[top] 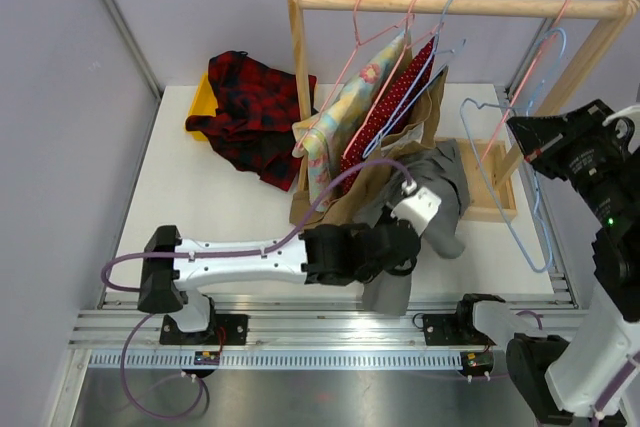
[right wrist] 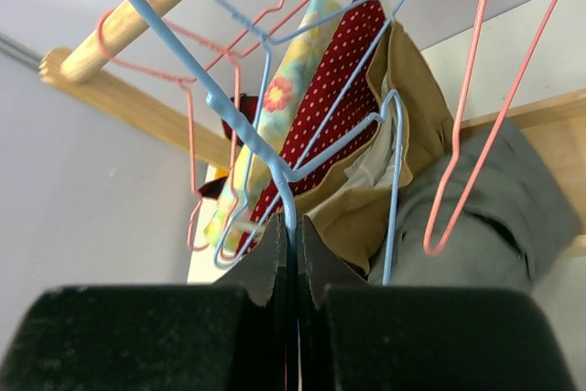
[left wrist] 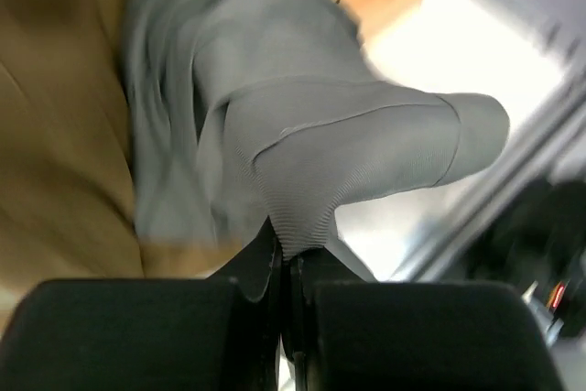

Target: Remove the skirt from the hanger

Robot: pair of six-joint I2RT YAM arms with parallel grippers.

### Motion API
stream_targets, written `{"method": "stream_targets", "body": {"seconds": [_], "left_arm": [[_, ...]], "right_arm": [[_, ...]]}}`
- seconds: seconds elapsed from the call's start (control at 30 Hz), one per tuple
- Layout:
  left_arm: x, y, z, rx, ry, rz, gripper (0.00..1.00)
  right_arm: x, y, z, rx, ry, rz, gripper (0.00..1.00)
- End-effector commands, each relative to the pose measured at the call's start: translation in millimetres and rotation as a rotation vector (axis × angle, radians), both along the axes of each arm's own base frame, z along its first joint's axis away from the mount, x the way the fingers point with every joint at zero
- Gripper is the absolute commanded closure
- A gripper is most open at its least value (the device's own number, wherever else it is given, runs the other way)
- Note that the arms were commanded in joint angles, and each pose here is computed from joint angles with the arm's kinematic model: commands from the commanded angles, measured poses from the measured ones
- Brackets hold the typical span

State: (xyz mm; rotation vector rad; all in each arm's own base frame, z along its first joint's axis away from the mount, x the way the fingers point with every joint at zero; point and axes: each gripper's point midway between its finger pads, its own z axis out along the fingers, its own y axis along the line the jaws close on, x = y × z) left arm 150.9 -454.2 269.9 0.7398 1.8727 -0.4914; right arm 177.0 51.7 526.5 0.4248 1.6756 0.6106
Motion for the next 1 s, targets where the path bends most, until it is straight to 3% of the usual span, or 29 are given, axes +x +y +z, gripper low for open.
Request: {"method": "stream_targets", "body": {"seconds": [0.0, 0.07, 0.1, 0.23, 0.37, 0.53, 0.77, 0.83, 0.87, 0.9, 0.93, 0.97], "left_arm": [[-53.5, 31.4, 1.4, -0.05, 0.086, -0.065, 1.0], [-65.5, 64.1, -20.3, 0.031, 0.09, -0.013, 1.0], [-82.0, 75.2, -20.3, 0.046, 0.089, -0.025, 1.0], [-96.5, 149.3, -22.1, 0.129, 0.094, 0.097, 1.0], [-111.6, 195.0, -23.4, 0.167, 0.104, 0.142, 1.0], [-104.9, 232.1, -9.8, 0.174, 0.086, 0.207, 1.0], [-65.4, 253.4, 43.9, 0.057, 0.002, 0.259, 1.0], [-52.5, 259.2, 67.0, 0.049, -0.037, 0.265, 1.0], [-42.4, 261.8, 73.7, 0.061, -0.049, 0.291, 1.0], [-37.2, 261.6, 80.0, 0.075, -0.07, 0.294, 1.0], [-30.9, 261.5, 95.0, 0.091, -0.107, 0.285, 1.0], [-21.0, 266.0, 102.8, 0.108, -0.134, 0.32, 1.0]], "right_arm": [[47.1, -14.2, 15.6, -0.023, -0.047, -0.061, 1.0], [67.3, -19.3, 15.2, -0.025, -0.043, -0.084, 1.0], [75.7, -21.0, 21.1, -0.028, -0.066, -0.091, 1.0], [114.8, -33.4, 28.6, -0.04, -0.086, -0.145, 1.0], [151.3, -44.2, 22.7, -0.059, -0.075, -0.188, 1.0], [180.4, -45.9, -13.8, -0.07, 0.01, -0.181, 1.0], [163.2, -48.4, -36.0, -0.086, 0.041, -0.197, 1.0], [154.4, -49.9, -39.4, -0.1, 0.048, -0.204, 0.81], [147.4, -49.8, -39.2, -0.104, 0.048, -0.204, 0.46], [143.9, -50.2, -40.6, -0.114, 0.049, -0.204, 0.22], [142.2, -53.4, -45.0, -0.119, 0.059, -0.222, 0.06], [139.6, -55.7, -47.1, -0.124, 0.064, -0.235, 0.01]]}}
